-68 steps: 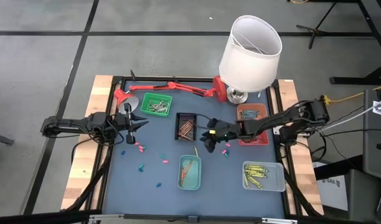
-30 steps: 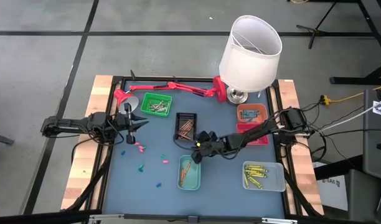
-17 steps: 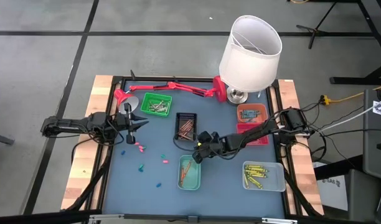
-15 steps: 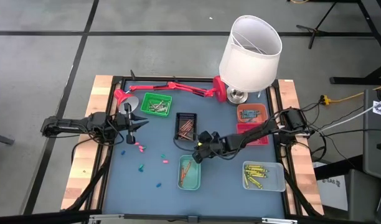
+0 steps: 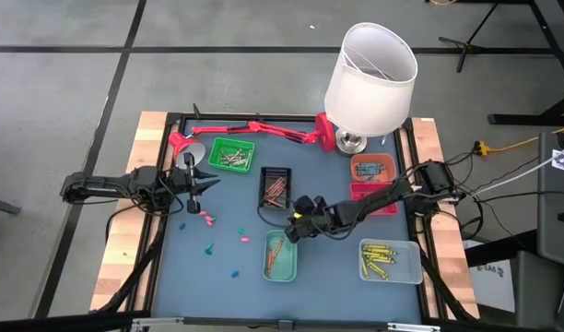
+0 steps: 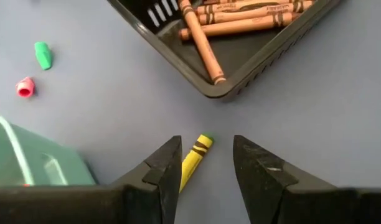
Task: Sort crayons
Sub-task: Put the green crayon into the transparent bin
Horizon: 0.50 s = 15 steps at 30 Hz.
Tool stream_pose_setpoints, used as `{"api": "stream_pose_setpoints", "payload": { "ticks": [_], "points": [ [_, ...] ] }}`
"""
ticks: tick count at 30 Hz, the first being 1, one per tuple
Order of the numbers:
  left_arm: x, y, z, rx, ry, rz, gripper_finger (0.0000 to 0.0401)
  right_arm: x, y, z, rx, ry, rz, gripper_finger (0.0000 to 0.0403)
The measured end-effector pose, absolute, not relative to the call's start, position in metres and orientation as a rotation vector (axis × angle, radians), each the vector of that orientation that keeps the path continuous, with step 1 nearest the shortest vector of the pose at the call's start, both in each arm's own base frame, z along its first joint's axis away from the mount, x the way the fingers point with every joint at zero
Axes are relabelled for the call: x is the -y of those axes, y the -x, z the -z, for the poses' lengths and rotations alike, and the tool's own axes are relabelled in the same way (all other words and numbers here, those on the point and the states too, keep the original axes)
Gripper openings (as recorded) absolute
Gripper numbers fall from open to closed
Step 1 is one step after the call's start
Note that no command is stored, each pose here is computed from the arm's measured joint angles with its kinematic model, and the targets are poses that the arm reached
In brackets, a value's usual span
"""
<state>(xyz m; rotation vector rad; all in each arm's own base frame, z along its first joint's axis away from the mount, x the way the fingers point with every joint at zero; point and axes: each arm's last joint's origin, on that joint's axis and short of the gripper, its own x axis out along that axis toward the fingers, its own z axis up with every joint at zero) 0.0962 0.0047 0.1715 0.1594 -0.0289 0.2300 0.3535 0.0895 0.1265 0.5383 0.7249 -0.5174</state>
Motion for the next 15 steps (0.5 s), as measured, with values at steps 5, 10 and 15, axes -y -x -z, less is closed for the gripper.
{"api": "stream_pose_setpoints", "payload": {
  "ticks": [5, 10, 15],
  "points": [
    [-0.0047, -0.0961, -0.1715, 0.029, -0.16, -0.23, 0.0053, -0.0905, -0.3557, -0.1283, -0.7, -0.554, 0.503, 0.0142],
    [-0.0047, -0.0962, -0.1715, 0.029, -0.159, -0.23, 0.0053, -0.091, -0.3569, -0.1293, -0.687, -0.56, 0.493, 0.0142],
    [-0.0047, -0.0962, -0.1715, 0.029, -0.159, -0.23, 0.0053, -0.0948, -0.3561, -0.1291, -0.699, -0.585, 0.474, 0.0142]
  ]
}}
